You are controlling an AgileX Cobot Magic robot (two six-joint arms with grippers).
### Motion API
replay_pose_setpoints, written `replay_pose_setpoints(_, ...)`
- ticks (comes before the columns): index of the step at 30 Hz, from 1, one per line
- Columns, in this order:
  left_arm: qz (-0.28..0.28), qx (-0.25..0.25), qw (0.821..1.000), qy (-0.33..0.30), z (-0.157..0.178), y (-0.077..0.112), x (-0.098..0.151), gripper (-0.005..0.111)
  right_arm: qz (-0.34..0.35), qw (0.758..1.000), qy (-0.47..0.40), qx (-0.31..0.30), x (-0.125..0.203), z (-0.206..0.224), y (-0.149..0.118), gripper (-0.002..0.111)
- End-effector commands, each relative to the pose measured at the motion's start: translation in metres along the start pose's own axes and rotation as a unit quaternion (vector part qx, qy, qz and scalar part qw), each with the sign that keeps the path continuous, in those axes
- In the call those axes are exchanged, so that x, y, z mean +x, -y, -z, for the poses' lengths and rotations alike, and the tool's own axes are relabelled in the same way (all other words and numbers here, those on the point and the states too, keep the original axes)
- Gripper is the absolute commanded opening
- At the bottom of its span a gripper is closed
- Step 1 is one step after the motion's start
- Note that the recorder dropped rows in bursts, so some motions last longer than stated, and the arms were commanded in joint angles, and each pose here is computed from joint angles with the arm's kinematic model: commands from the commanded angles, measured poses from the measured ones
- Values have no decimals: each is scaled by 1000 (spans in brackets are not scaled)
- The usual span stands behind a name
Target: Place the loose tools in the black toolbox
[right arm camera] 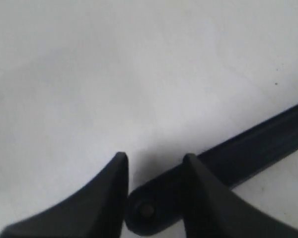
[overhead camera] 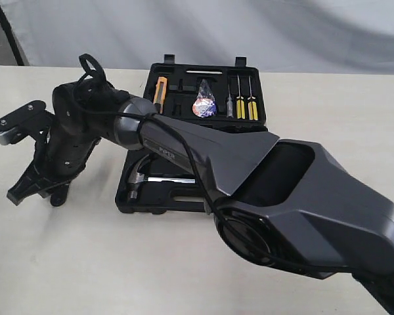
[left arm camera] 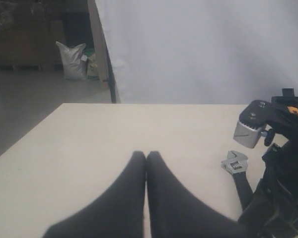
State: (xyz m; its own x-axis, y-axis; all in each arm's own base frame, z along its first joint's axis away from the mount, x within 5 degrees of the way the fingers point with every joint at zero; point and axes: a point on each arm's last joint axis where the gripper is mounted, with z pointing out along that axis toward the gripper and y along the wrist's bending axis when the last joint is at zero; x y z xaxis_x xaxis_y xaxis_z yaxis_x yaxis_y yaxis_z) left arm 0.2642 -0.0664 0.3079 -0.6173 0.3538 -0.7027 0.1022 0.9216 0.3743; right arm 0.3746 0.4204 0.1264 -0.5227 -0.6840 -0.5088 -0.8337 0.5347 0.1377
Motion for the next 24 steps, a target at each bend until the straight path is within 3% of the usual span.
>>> replay_pose_setpoints(1,11,7,1000,3,1,0,2,1,6,1000,-26,-1,7,-3,8,8)
replay_pose_setpoints(3,11,7,1000,3,1,0,2,1,10,999,-41,1,10,-3,9,0)
replay_pose_setpoints(7,11,7,1000,3,1,0,2,1,14,996,-90,21,19,-1,12,0)
replay_pose_setpoints(11,11,7,1000,3,1,0,2,1,-14,987,-132,91,27,3,28,0)
replay_pose_setpoints(17,11,7,1000,3,1,0,2,1,-62,990,-81,99,12,29,43,0)
replay_pose_setpoints(20,11,7,1000,3,1,0,2,1,-70,996,-37,50,1,39,38,0)
replay_pose_setpoints(24,11,7,1000,3,1,0,2,1,-36,997,15,-66,-8,33,18,0)
